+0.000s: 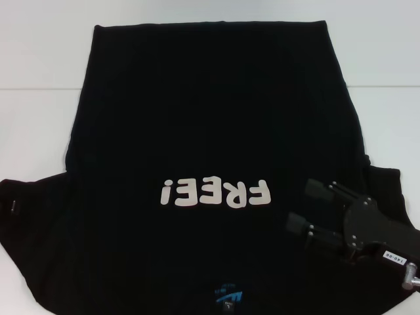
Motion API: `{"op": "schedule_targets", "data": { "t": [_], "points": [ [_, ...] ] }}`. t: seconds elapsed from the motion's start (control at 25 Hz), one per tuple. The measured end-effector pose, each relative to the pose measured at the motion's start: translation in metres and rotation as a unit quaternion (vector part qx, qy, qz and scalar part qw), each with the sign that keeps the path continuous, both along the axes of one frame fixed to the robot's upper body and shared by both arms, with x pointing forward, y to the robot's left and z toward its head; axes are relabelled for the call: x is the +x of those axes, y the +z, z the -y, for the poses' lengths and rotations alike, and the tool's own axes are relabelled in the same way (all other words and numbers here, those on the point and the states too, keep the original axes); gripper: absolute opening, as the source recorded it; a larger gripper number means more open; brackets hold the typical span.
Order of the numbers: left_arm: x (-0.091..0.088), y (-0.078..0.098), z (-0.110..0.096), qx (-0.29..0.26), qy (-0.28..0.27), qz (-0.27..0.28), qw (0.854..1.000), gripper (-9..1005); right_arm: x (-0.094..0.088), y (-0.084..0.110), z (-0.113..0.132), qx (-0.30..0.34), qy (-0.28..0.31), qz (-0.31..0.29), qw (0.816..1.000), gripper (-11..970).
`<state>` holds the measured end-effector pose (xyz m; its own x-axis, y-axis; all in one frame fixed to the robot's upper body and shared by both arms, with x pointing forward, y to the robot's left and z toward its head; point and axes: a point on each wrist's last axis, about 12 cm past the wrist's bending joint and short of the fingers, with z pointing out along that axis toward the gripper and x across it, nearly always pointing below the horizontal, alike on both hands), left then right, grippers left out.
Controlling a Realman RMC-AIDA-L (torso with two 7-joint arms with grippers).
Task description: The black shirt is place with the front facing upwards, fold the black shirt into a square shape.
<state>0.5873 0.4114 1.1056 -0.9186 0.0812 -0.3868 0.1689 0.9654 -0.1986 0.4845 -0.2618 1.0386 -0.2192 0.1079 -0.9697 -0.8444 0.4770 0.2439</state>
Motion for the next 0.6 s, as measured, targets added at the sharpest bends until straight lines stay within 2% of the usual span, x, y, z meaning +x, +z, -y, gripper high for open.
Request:
{"op": "schedule_targets", "data": {
  "t": [0.6],
  "points": [
    [0.000,0.003,-0.015,0.024,0.027,0.025,0.999,828,0.000,0.000,0.000,0.001,0.000,0.001,1.000,895]
  ]
}}
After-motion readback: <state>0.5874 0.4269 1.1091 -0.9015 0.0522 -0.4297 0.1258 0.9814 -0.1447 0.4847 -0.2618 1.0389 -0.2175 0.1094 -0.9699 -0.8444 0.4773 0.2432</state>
